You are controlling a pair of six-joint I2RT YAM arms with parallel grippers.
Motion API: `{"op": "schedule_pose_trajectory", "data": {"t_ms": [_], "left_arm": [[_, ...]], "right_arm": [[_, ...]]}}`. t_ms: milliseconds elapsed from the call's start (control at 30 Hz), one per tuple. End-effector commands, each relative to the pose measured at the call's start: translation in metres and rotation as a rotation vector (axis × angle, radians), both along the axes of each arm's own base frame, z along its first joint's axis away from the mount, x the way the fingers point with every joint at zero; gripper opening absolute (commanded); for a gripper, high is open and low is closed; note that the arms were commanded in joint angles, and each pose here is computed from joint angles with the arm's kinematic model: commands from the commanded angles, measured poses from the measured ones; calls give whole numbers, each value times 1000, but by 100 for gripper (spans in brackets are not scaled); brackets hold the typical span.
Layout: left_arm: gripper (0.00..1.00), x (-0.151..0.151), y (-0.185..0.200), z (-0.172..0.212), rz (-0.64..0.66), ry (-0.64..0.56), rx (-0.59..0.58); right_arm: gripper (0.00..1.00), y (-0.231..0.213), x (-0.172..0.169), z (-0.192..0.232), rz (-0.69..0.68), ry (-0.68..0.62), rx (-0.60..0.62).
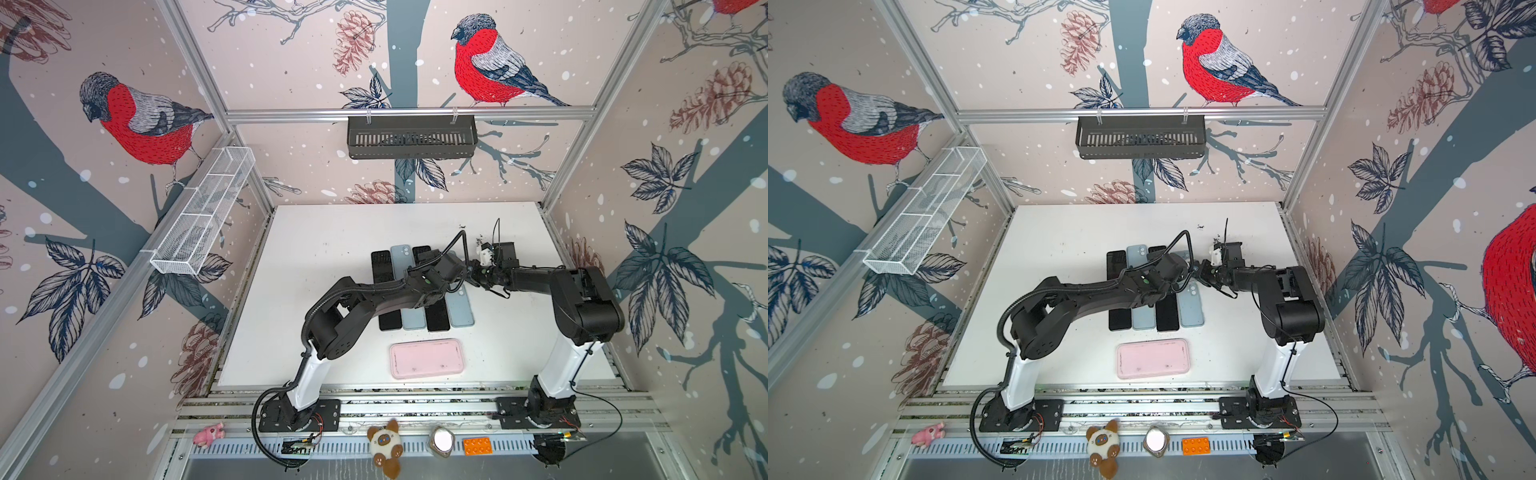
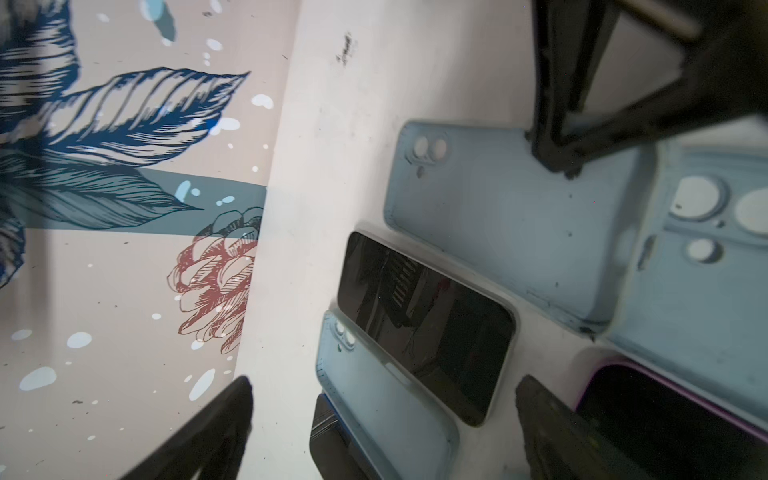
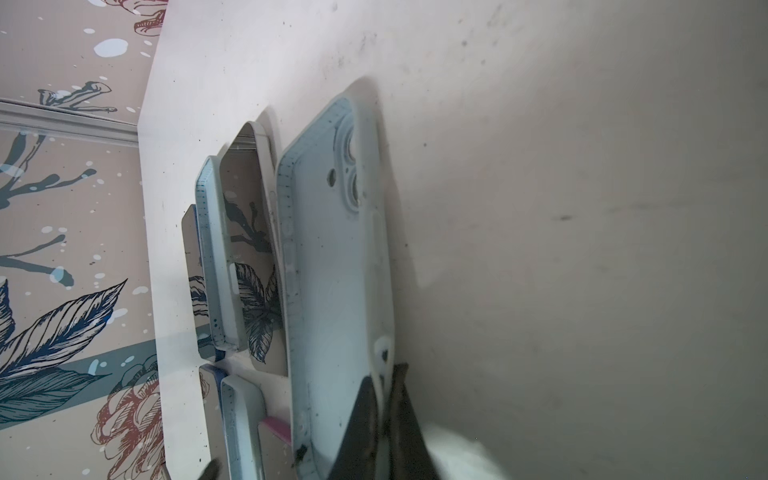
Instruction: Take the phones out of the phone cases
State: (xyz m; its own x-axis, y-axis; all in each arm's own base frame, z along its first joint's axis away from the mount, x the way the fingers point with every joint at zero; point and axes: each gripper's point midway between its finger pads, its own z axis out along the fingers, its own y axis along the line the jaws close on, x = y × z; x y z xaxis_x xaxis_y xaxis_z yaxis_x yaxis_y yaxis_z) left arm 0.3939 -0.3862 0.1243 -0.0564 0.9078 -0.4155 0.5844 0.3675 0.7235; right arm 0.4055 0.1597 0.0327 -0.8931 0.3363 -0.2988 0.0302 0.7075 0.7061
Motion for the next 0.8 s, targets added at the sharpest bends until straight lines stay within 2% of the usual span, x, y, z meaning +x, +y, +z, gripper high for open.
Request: {"op": "schedule_pose_trajectory", "data": {"t_ms": [0,267,567,633,767], "left_arm": [[97,-2,-3,47,44,-14,-189],[98,-17,23,112,151,-19,-413],[98,-35,55,146,237,-32,-577],[97,-40,63,155,255,-35,-615],[98,-52,89,173,319,-63,-728]], "right_arm": [[0,0,11,0,-18,-38,-33],[1,0,19,-6,-24,-48,-78],[42,-2,18,-10,-14,-49,-87],[48,-5,19,-6,-19,-61,-100],[64,-17,22,9,-49,-98,-131]]}}
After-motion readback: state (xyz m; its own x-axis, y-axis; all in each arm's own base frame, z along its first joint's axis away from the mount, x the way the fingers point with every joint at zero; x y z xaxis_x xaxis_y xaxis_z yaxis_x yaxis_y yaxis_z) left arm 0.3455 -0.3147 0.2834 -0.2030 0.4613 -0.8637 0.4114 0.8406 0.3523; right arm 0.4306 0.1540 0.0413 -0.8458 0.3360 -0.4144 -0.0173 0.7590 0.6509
